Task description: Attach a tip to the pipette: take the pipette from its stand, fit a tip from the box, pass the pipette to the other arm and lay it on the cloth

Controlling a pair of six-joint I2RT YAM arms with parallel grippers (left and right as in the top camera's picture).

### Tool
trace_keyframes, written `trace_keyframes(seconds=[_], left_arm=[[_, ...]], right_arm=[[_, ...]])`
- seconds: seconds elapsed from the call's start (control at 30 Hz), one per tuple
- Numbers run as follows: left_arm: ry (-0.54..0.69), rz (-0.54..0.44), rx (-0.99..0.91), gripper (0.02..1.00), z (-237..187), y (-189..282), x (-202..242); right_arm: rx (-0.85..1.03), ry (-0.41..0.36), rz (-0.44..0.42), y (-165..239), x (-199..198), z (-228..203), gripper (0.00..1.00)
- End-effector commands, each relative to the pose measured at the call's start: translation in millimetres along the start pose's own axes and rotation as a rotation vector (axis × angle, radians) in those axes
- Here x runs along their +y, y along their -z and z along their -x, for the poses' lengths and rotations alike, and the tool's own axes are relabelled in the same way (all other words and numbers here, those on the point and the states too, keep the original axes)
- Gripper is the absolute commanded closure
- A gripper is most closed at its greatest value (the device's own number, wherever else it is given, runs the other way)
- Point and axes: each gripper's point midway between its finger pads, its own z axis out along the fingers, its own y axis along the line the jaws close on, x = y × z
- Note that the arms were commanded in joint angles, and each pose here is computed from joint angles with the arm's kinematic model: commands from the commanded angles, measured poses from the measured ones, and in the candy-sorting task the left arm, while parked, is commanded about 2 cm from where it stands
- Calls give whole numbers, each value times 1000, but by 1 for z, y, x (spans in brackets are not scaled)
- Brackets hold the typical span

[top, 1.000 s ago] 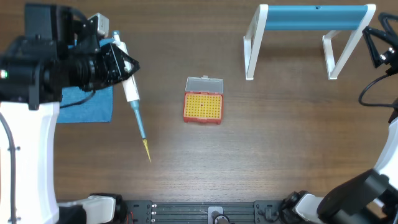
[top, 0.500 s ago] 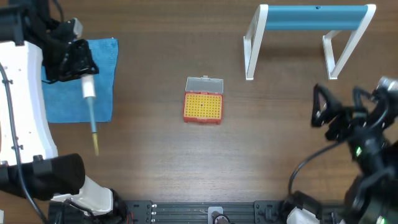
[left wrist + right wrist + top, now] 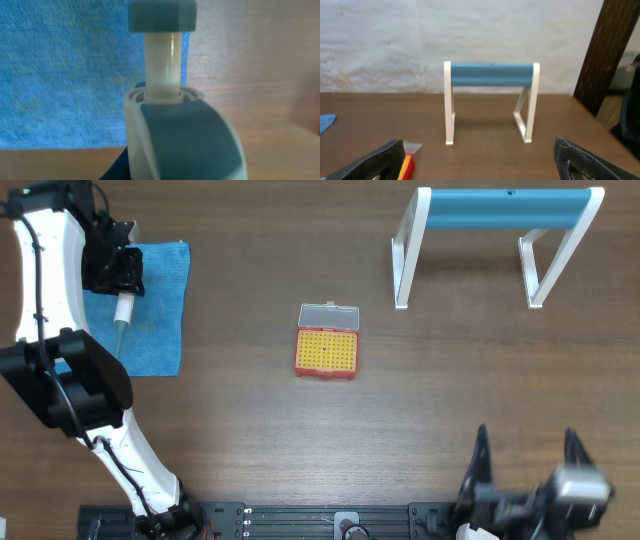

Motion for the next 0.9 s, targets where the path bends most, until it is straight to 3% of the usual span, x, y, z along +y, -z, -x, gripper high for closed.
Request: trace_keyframes(seconds=[0.03, 0.07, 0.13, 0.2, 0.33, 0.53, 0.7, 0.9], left_arm=[[-52, 36, -52, 991, 23, -18, 22], [-53, 42, -71, 991, 31, -23, 25], [-59, 49, -93, 991, 44, -38, 29], [-75, 48, -100, 991, 51, -49, 31], [-79, 47, -97, 991, 60, -73, 35], [-52, 56, -144, 993, 77, -87, 40], [-14, 40, -186, 991, 87, -86, 39], [-8, 37, -196, 991, 93, -94, 36]], right_arm=[[-121, 31, -2, 36, 20, -21, 27], [-59, 7, 64, 27, 27, -34, 27], [-60, 98, 228, 2, 44, -44, 27], [-122, 151, 291, -20, 43, -43, 27], [-166, 180, 288, -56, 28, -54, 27], [-130, 128, 295, -93, 15, -94, 27], [-184, 36, 298, -129, 2, -126, 27], [-144, -8, 309, -144, 1, -164, 27]])
